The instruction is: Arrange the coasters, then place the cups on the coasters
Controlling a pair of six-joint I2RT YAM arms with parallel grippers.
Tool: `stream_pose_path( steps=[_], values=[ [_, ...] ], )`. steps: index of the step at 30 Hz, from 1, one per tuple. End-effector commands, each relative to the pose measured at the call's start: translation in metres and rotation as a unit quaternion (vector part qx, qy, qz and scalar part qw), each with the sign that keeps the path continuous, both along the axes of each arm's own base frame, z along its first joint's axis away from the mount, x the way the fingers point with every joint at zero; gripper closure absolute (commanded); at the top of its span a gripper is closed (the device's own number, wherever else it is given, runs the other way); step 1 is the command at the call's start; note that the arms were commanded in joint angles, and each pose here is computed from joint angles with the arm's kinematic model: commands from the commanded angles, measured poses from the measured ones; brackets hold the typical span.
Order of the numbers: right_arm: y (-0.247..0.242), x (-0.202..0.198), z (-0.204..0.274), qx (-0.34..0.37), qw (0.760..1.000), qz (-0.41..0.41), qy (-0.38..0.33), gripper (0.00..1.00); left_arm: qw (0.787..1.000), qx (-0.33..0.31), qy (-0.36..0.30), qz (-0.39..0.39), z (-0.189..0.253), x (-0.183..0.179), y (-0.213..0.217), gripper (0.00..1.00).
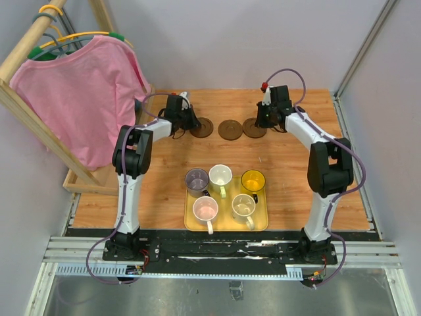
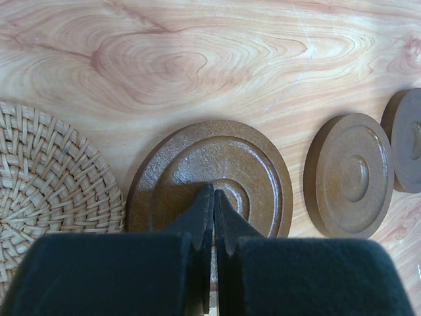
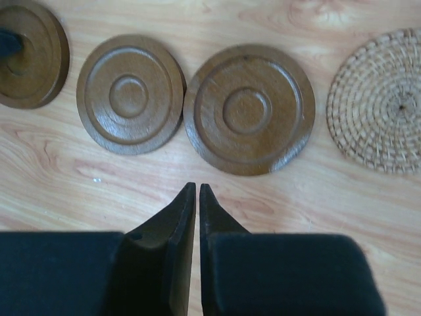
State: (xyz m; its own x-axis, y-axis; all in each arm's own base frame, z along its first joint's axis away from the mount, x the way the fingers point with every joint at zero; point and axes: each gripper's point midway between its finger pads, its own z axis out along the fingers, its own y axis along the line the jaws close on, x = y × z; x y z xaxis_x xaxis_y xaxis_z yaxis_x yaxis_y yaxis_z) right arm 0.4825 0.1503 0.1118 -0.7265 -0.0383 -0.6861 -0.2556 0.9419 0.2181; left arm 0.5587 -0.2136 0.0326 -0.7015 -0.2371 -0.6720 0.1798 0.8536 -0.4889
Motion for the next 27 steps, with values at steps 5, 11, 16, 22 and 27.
stream_pose_path(
  steps=[5,11,16,22,27],
  values=[
    [0.021,0.024,-0.002,0.015,0.999,0.048,-0.005,0.92,0.999,-0.038,0.007,-0.009,-0.008,0.004,-0.009,0.99],
    [0.047,0.028,-0.007,0.030,0.995,0.096,-0.002,0.92,0.998,-0.058,0.011,-0.013,-0.010,0.012,-0.016,0.99],
    [0.069,0.027,-0.017,0.027,0.991,0.131,0.006,0.92,0.998,-0.062,-0.002,-0.022,0.001,0.009,-0.018,0.99],
    [0.089,0.031,-0.025,0.046,0.987,0.155,0.013,0.92,0.996,-0.075,-0.021,-0.041,0.027,-0.008,-0.020,1.00],
    [0.101,0.035,-0.037,0.057,0.984,0.165,0.026,0.92,0.993,-0.093,-0.041,-0.052,0.053,-0.023,-0.021,0.98]
  ],
)
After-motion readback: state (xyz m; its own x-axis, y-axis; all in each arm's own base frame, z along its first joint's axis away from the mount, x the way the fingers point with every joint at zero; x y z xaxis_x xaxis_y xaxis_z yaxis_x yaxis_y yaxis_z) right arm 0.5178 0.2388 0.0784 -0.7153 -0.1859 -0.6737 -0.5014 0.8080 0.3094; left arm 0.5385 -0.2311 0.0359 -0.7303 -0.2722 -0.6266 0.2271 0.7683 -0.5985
